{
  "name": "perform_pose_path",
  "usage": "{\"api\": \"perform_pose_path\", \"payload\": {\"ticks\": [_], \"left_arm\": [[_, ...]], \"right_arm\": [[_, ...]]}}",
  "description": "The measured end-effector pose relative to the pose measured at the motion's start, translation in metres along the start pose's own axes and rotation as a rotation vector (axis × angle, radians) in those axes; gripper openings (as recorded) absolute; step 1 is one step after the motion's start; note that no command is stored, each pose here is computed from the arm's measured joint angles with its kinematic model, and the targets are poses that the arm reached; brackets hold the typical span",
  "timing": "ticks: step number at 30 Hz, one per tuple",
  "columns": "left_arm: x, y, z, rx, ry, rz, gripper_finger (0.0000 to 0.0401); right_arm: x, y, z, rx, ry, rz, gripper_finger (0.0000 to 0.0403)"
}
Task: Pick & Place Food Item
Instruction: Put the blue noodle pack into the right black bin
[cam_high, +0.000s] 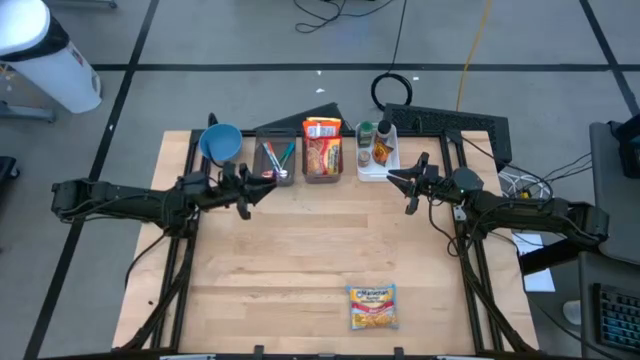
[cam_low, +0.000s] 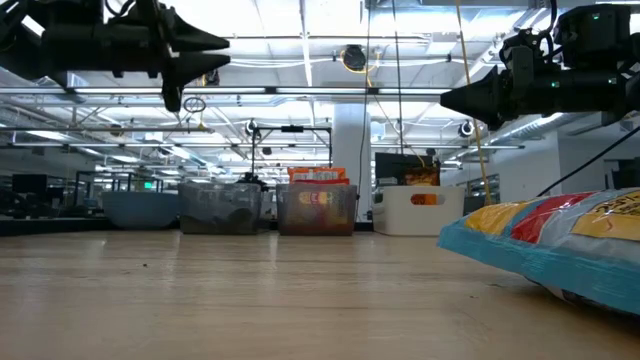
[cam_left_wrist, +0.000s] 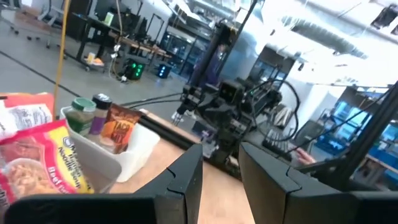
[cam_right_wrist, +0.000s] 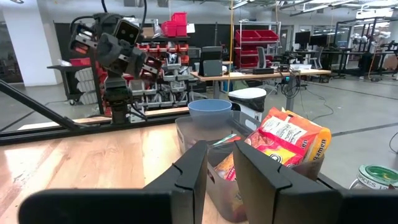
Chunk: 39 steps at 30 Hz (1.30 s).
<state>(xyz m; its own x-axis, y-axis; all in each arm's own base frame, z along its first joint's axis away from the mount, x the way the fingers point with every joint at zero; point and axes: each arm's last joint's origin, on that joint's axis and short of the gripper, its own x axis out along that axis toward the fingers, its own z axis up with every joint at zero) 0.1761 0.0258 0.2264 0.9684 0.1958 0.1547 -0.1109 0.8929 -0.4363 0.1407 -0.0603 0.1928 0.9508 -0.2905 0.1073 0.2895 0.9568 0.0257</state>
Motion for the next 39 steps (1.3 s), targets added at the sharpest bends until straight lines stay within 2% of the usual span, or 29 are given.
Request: {"api": "perform_pose_path", "payload": {"ticks": [9,22,29,33,39], "left_arm": [[-0.0002,-0.0003,0.0058,0.044,-0.082,0.049,0.0111],[-0.0002,-0.0002,0.0055,0.075,-0.078,0.051,0.0111],[-0.0002,-0.0002,0.0055,0.044,-0.078,0.049,0.0111],[-0.0001,-0.0016,0.0049,0.02,-0.057,0.0,0.0111],[-0.0003,-0.005,0.0054,0.089,-0.037,-0.096,0.0111]], "right_arm": [[0.0,0.0,0.0,0.0,0.0,0.0,0.0073],[0.0,0.0,0.0001,0.0,-0.001,0.0,0.0073],[0.0,0.0,0.0,0.0,0.0,0.0,0.0073],[0.0,0.0,0.0001,0.0,-0.001,-0.001,0.0073],[0.0,0.0,0.0,0.0,0.0,0.0,0.0073]]}}
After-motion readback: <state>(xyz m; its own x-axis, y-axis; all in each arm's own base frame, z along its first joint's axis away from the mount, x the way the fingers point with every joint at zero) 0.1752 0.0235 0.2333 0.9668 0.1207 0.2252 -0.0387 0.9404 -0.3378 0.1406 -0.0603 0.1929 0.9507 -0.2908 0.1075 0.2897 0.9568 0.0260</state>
